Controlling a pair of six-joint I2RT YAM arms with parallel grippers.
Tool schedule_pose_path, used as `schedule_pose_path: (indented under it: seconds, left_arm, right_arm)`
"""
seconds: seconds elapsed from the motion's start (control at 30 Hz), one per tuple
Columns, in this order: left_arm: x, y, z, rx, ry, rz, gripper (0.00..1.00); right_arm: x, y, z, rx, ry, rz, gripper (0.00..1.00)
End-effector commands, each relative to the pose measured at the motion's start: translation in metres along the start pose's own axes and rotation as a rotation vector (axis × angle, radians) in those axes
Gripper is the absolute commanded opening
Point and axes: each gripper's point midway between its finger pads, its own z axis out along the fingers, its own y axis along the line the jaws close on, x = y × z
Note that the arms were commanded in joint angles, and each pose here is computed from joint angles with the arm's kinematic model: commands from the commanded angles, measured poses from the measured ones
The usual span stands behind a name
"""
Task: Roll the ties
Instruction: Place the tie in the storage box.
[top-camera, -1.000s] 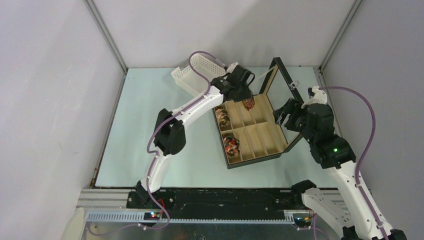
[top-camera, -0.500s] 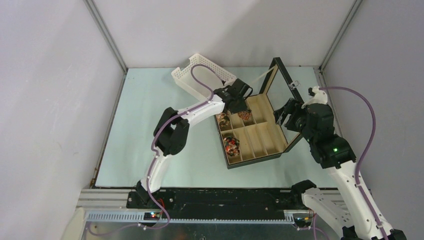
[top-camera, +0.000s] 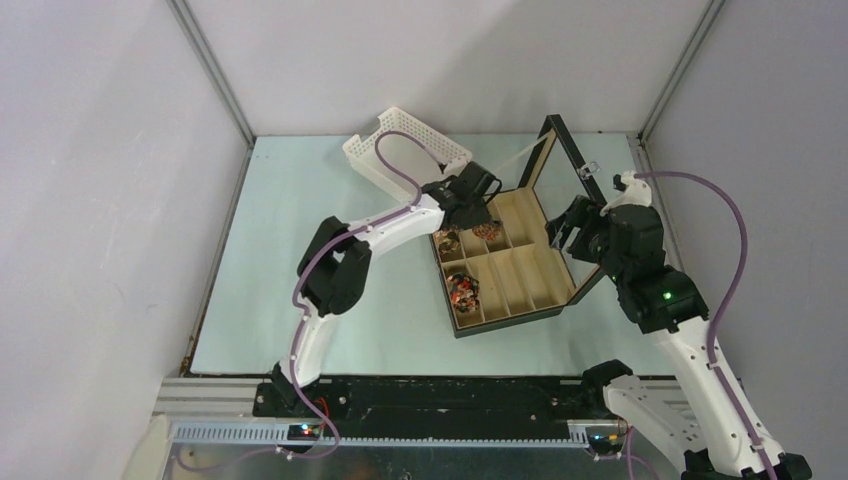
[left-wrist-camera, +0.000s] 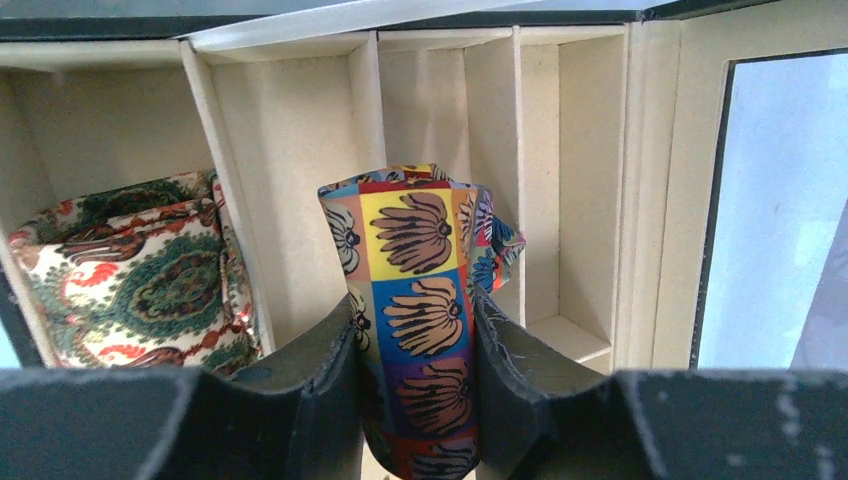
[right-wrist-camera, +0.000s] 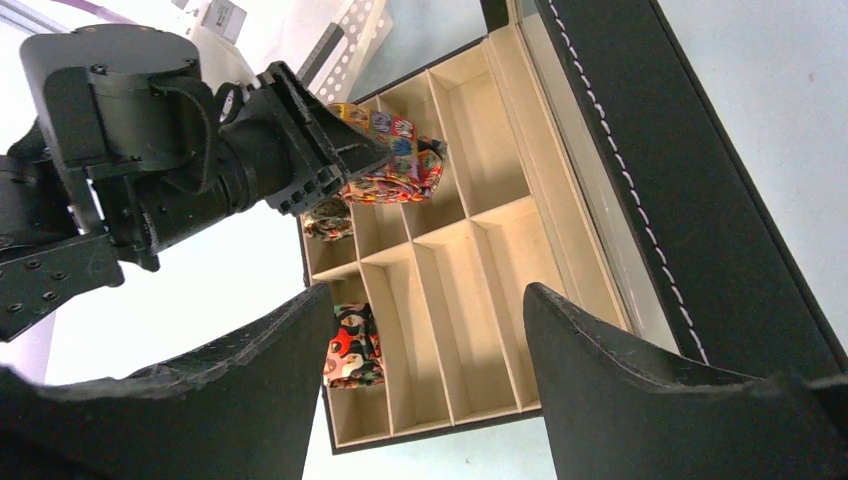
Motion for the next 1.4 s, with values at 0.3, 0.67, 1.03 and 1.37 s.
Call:
schedule_pose_path:
  seconds: [0.3, 0.67, 1.03, 1.37]
  left_arm:
    - [-0.022, 0.016, -0.024, -0.03, -0.055, -0.017, 0.0]
    - [-0.013, 0.032, -0.015, -0.067, -0.042, -0.018, 0.0]
    - [-0.001, 0.05, -0.014, -0.039, -0.038, -0.059, 0.0]
    - [0.007, 0.056, -0.002, -0.069, -0.012, -0.039, 0.0]
  right_arm:
    - [0.0, 0.003, 0.003, -0.015, -0.004, 0.014, 0.72]
    - [0.002, 0.003, 0.005, -0.017, 0.003, 0.015, 0.72]
    - [0.004, 0.005, 0.008, -0.026, 0.014, 0.023, 0.72]
    - [0.005, 0.005, 0.01, -0.025, 0.019, 0.024, 0.72]
